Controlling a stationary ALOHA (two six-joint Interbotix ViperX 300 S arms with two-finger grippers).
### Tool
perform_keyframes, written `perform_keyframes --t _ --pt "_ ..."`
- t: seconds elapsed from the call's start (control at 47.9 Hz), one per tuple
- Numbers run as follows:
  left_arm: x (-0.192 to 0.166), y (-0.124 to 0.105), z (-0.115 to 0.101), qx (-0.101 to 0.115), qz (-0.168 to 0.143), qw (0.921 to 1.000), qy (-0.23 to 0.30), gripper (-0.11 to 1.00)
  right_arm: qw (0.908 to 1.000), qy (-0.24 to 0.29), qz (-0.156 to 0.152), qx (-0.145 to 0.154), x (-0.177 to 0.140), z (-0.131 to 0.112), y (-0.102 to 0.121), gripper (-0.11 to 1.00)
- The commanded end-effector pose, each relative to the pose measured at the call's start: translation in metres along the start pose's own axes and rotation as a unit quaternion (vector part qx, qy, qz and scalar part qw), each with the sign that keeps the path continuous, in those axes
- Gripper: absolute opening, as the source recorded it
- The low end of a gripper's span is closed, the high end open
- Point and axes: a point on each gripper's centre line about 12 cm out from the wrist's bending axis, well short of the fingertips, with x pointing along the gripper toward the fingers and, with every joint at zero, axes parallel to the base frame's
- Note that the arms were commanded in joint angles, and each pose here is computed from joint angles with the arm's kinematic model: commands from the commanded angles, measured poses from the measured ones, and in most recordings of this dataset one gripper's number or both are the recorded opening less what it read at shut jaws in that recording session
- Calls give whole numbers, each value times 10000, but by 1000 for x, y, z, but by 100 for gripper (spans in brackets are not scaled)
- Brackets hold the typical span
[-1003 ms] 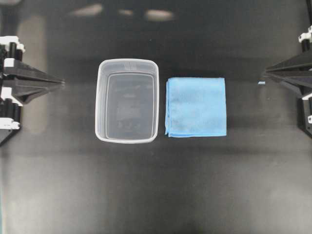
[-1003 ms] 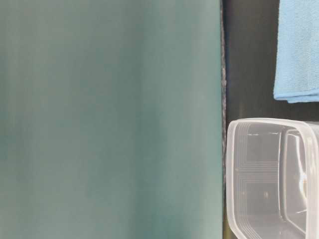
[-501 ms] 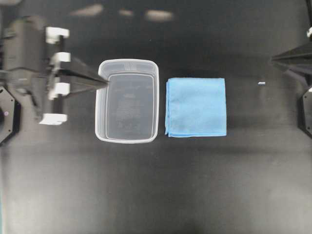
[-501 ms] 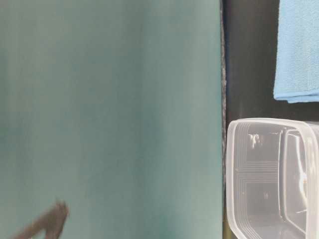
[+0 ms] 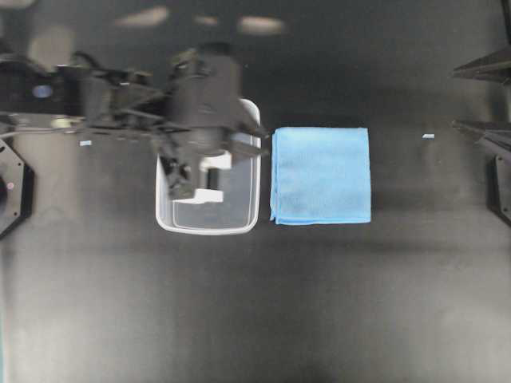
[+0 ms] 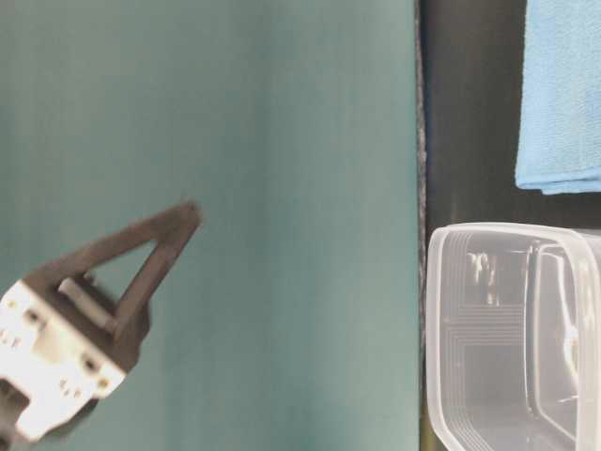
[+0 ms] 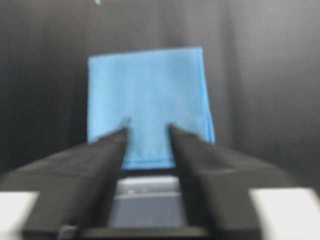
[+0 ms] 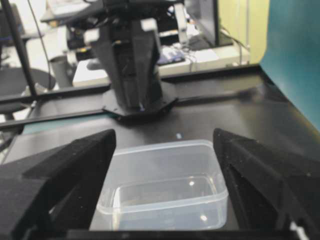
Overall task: Place the blue towel into the container with the left arm.
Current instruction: 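Lower the left gripper onto the blue towel and pinch its center, then lift the pinched towel and swing it left over the container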
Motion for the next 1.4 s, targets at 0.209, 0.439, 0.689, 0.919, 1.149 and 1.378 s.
perform_keyframes --t 0.209,0.439,0.689,0.919,1.149,1.378 --pt "78 11 7 -207 26 9968 775 91 10000 -85 -1 23 -1 6 0 76" --pt "152 7 -20 -130 -41 9920 1252 91 10000 -69 -1 23 -1 6 0 76" --pt "199 -2 -46 -77 -119 9871 1593 91 10000 -31 -4 23 -1 5 0 76" --pt "221 -9 -76 -68 -175 9806 1951 91 10000 -39 -3 23 -1 5 0 76" --pt "227 -16 -100 -114 -219 9731 2292 86 9999 -100 1 23 -1 7 0 75" --pt "221 -29 -100 -17 -307 9682 2482 35 9993 -383 19 15 -3 15 1 75"
